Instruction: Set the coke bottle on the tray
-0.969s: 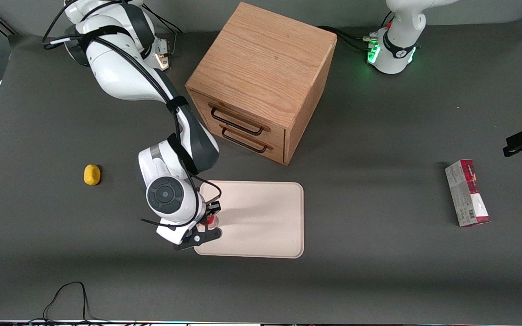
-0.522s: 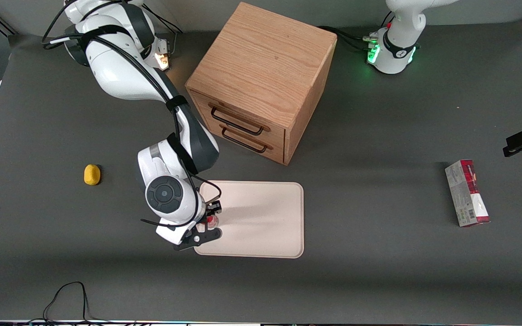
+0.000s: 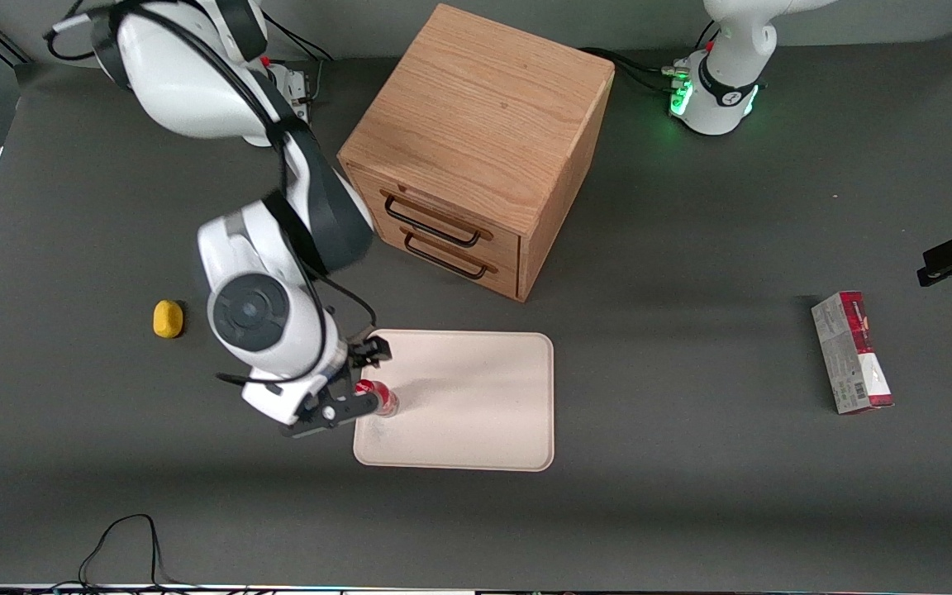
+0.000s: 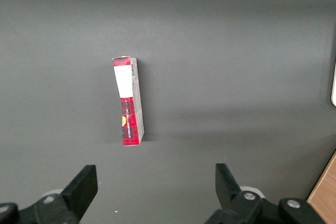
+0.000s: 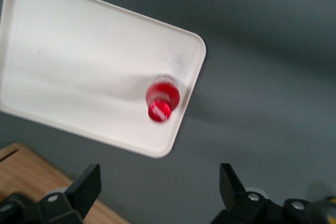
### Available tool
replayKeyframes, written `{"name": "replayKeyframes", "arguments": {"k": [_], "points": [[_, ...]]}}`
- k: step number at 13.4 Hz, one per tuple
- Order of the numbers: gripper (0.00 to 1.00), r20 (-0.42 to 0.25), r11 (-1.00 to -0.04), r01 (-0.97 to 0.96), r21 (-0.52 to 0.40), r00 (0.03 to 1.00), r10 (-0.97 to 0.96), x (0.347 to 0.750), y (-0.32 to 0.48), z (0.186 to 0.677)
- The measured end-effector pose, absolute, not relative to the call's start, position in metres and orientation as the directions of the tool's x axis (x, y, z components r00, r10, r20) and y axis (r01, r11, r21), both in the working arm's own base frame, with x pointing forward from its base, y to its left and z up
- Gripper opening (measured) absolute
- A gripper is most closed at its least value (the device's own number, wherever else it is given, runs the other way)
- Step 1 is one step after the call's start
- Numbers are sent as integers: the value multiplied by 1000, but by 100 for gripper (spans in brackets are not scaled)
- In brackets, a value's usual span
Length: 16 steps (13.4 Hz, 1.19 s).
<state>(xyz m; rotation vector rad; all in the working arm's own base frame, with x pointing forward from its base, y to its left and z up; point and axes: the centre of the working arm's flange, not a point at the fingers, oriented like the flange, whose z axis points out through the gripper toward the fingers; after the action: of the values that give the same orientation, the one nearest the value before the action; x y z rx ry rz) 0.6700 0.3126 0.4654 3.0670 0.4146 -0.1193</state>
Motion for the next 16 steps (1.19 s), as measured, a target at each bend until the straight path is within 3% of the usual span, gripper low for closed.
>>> {"name": "replayKeyframes", "arguments": {"k": [4,6,12,16], "points": [[100,-151,-971,229,64,964,217,618,264,580],[100,-147,-981,182,66,974,171,605,226,614],[100,-74,-997,-49,-53,996,-45,576,49,642],[100,21,-995,-70,-77,997,-72,565,1,631]]}}
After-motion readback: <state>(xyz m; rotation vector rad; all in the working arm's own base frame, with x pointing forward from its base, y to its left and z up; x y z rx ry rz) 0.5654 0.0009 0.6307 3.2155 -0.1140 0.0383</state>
